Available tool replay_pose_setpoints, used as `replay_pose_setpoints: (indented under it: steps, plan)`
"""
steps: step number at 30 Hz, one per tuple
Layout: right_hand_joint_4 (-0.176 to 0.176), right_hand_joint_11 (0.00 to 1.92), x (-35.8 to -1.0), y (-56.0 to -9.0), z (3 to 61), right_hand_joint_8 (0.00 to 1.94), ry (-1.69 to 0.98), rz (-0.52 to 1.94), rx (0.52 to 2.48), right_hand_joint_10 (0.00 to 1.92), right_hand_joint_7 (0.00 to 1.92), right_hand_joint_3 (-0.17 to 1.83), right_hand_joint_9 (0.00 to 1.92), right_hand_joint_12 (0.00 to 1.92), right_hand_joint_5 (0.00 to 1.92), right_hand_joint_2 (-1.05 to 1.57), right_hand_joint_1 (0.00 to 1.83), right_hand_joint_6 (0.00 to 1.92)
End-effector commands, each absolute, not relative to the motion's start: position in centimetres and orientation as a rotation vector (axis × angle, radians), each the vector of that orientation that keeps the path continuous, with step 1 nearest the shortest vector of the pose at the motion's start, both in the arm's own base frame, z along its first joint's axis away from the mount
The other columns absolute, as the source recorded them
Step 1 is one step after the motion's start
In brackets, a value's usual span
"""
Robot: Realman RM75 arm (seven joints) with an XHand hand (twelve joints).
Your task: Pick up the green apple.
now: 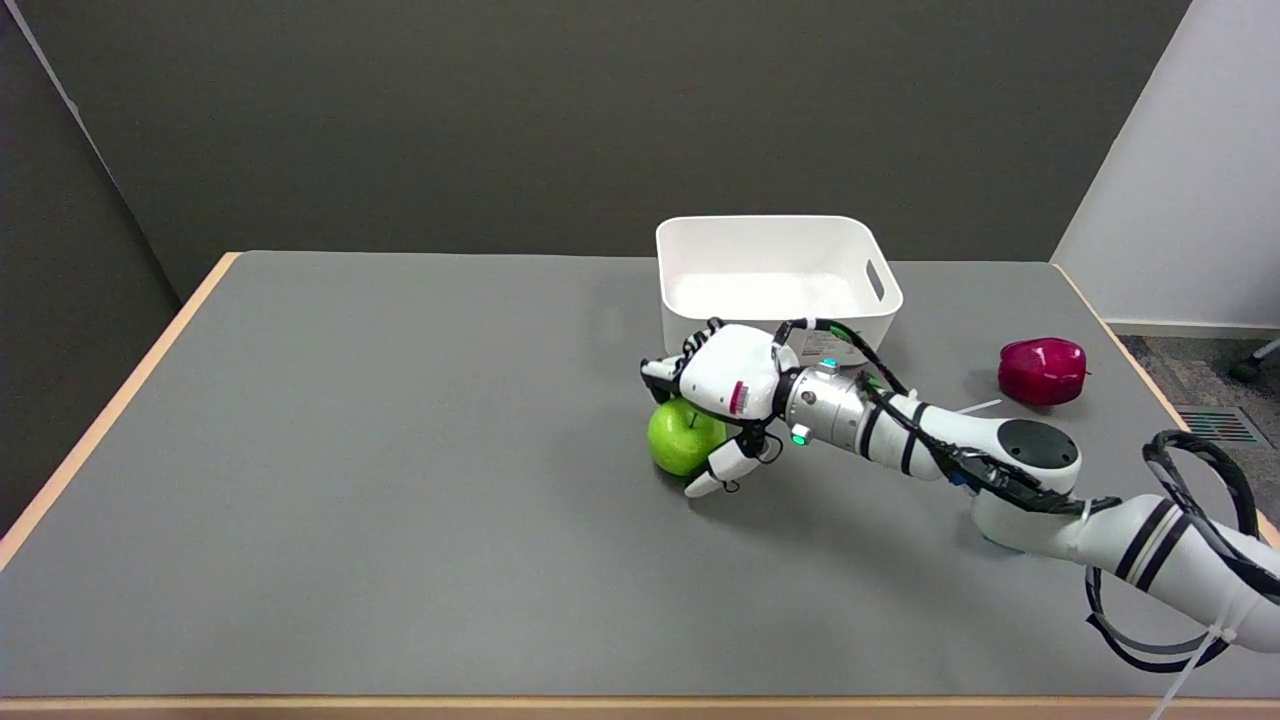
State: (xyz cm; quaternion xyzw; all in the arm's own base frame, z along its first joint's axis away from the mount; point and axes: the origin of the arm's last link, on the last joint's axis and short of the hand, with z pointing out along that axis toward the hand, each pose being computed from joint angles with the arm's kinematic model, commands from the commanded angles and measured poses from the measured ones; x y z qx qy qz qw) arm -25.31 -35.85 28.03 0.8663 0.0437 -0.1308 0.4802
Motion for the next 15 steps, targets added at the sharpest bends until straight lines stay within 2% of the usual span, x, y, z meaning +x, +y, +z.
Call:
replay_pose_setpoints:
  steps: [1, 9, 15]
  plan:
    - [-0.149, 0.65, -15.6, -34.4, 29.3, 1.37, 0.335, -0.044, 2.034, 1.43, 0.9, 0.36, 0.89, 1.92, 0.62, 1.07, 1.2, 1.44]
    - [-0.148, 0.67, -8.8, -34.7, 32.3, 1.38, 0.496, 0.115, 1.896, 1.45, 0.91, 0.41, 0.91, 1.92, 0.63, 1.04, 1.21, 1.44]
    - [-0.146, 0.69, -7.4, -37.0, 35.0, 1.38, 0.532, 0.083, 1.74, 1.47, 0.91, 0.43, 0.91, 1.92, 0.64, 1.03, 1.21, 1.44]
